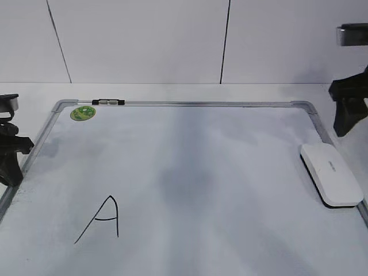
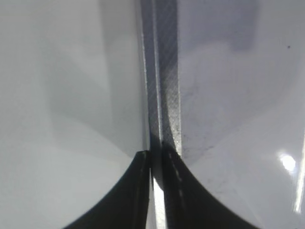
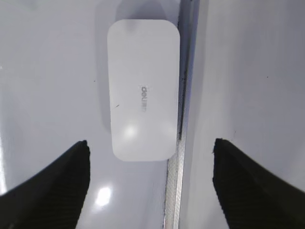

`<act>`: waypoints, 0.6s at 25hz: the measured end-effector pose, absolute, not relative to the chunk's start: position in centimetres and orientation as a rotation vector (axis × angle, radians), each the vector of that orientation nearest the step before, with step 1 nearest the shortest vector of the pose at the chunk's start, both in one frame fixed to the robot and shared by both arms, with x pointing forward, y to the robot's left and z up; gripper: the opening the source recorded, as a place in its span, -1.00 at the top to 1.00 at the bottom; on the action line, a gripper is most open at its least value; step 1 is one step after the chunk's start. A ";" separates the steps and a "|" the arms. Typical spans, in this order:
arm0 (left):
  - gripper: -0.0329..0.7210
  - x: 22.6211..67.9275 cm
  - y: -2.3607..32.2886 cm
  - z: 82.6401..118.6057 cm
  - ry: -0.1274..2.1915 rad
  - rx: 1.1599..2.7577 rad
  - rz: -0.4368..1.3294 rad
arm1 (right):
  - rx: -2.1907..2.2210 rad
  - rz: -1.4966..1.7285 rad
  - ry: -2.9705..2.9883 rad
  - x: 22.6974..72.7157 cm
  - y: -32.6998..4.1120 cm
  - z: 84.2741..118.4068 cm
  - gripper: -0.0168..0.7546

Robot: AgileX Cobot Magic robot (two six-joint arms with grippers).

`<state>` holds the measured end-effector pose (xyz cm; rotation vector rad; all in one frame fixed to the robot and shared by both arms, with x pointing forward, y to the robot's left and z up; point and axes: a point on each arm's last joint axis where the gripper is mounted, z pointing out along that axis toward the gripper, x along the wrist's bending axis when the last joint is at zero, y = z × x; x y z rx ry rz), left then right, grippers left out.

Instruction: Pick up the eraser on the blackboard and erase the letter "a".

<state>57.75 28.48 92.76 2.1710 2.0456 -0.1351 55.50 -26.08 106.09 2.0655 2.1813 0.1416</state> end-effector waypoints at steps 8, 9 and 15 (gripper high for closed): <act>0.19 59.2 28.5 94.5 2.002 2.197 -0.097 | 2.041 0.191 2.179 52.2 -26.4 107.6 -0.62; 0.12 59.4 28.5 94.9 1.997 2.200 -0.098 | 2.042 0.202 2.185 51.7 -26.4 107.7 -0.62; -0.08 59.6 28.4 97.8 1.975 2.227 -0.139 | 2.017 0.242 2.200 48.6 -26.7 108.2 -0.60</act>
